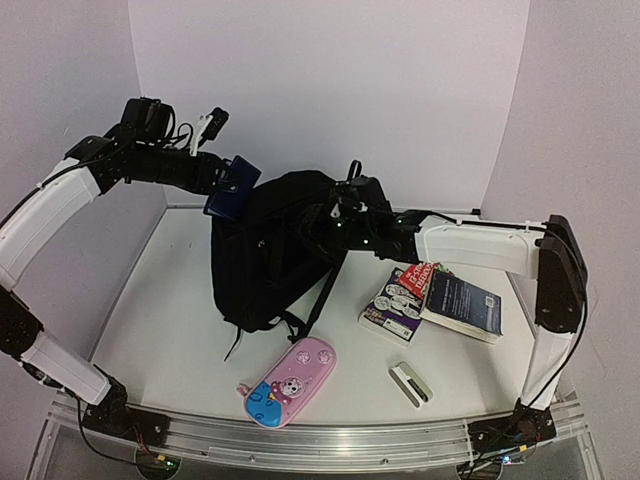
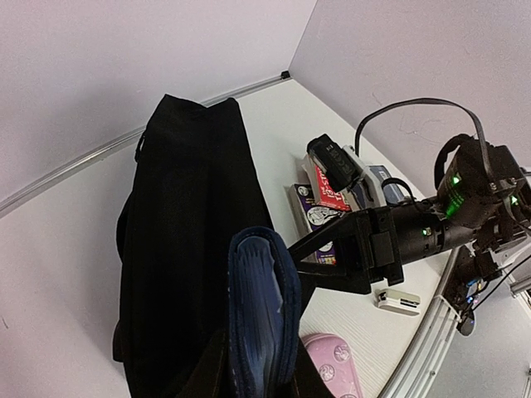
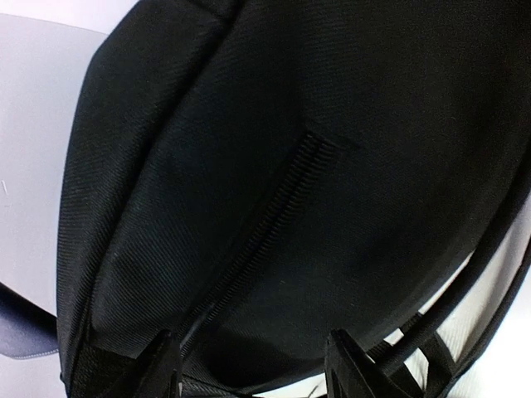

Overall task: Pack the student bag
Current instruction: Adjust the student bag at the center of the board.

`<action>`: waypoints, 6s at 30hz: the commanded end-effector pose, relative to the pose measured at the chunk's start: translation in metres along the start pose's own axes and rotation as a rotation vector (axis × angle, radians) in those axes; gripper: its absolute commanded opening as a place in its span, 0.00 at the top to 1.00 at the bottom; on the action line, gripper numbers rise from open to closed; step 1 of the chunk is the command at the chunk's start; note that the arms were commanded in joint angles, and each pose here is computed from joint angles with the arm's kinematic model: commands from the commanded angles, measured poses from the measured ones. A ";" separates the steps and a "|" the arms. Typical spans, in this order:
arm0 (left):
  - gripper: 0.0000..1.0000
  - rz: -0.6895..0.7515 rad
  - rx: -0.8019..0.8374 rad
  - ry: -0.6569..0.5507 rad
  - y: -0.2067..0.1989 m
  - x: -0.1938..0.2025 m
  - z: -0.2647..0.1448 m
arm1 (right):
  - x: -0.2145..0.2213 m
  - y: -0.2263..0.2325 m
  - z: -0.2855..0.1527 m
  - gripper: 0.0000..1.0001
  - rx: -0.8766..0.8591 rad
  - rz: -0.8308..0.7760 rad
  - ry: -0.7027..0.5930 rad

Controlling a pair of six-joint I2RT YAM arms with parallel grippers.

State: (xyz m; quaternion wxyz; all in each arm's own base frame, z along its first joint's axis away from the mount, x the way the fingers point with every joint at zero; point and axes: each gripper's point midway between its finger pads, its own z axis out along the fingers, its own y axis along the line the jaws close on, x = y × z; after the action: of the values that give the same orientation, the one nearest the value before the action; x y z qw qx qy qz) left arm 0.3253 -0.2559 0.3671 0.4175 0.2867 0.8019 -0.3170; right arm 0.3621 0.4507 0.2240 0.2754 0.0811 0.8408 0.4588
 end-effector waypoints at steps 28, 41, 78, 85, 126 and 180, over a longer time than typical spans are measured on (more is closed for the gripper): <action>1.00 0.032 0.099 -0.076 -0.029 -0.035 -0.022 | -0.012 0.020 0.007 0.56 -0.008 0.006 -0.052; 1.00 -0.032 0.046 0.059 -0.001 0.019 0.013 | -0.010 0.032 0.021 0.48 -0.079 0.037 -0.038; 1.00 -0.021 0.087 0.054 -0.012 0.029 0.004 | 0.020 -0.051 0.069 0.93 0.135 0.052 0.012; 1.00 -0.021 0.101 0.007 -0.022 0.000 -0.011 | 0.008 -0.030 0.035 1.00 0.099 0.011 -0.023; 1.00 0.092 0.153 -0.004 -0.059 -0.023 0.112 | 0.010 -0.005 -0.009 1.00 -0.066 -0.032 -0.070; 1.00 0.009 -0.203 0.779 -0.034 0.138 0.077 | -0.021 -0.026 -0.025 1.00 0.054 -0.053 -0.259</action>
State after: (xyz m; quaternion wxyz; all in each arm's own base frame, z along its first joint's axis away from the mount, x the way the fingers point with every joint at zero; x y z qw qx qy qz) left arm 0.3200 -0.3585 0.2409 0.2275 0.3551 0.8944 -0.1492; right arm 0.3351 0.4434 0.1911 0.3151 0.0727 0.8381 0.4393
